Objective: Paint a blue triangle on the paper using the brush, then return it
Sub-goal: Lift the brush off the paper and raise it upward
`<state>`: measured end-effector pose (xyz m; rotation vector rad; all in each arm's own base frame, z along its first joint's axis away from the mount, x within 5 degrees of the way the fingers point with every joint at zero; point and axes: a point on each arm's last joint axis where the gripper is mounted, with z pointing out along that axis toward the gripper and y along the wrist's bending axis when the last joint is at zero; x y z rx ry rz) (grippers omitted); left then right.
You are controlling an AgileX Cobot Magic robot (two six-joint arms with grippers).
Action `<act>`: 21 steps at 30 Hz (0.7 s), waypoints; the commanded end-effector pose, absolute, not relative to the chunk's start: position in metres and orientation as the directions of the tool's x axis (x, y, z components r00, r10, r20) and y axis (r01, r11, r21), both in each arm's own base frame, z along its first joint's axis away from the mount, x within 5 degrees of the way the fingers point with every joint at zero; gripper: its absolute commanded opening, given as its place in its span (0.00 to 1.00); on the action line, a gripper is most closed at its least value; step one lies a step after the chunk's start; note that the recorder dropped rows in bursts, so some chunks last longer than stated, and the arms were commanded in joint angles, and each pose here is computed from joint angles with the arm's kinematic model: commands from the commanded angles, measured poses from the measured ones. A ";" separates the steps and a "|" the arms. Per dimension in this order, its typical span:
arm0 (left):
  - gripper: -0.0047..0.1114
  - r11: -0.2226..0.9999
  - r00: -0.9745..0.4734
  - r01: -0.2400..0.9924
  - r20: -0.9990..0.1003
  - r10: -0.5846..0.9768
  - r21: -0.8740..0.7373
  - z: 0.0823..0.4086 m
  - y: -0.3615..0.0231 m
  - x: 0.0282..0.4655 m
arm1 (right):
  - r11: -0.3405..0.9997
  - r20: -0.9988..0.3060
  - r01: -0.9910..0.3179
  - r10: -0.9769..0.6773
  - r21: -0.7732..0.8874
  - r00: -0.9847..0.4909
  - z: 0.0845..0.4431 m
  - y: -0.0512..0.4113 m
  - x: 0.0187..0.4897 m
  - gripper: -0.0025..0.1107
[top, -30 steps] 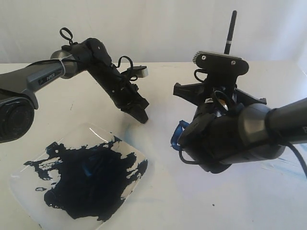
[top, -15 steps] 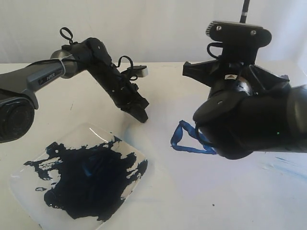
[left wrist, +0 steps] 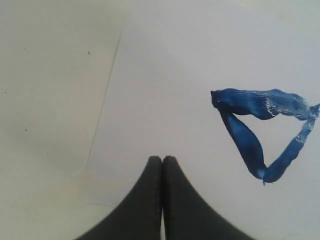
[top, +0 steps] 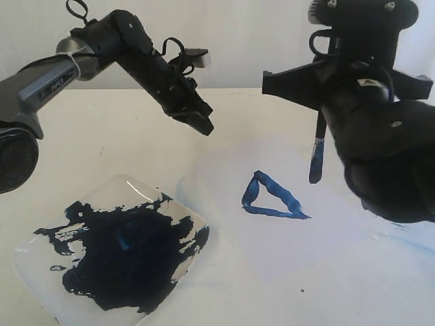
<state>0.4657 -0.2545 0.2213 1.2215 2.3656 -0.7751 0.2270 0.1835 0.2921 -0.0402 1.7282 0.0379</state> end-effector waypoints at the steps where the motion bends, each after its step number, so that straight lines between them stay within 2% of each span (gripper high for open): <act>1: 0.04 0.511 -0.554 0.822 -0.562 0.614 -0.251 0.259 -0.236 0.463 | 0.991 -0.990 -0.126 -0.058 -0.042 -0.127 0.316 0.168 0.220 0.02; 5: 0.04 0.540 -0.572 0.807 -0.543 0.615 -0.238 0.285 -0.208 0.460 | 0.983 -0.993 -0.181 -0.018 0.004 -0.120 0.338 0.147 0.214 0.02; 9: 0.04 0.569 -0.569 0.796 -0.575 0.588 -0.206 0.311 -0.183 0.460 | 0.965 -0.992 -0.255 0.032 0.063 -0.121 0.354 0.130 0.208 0.02; 17: 0.04 0.669 -0.553 0.740 -0.630 0.544 -0.072 0.380 -0.146 0.438 | 0.900 -0.983 -0.412 0.081 0.144 -0.166 0.364 0.118 0.201 0.02; 21: 0.04 0.703 -0.602 0.710 -0.548 0.580 -0.035 0.373 -0.135 0.428 | 0.870 -0.978 -0.465 0.082 0.165 -0.193 0.363 0.117 0.202 0.02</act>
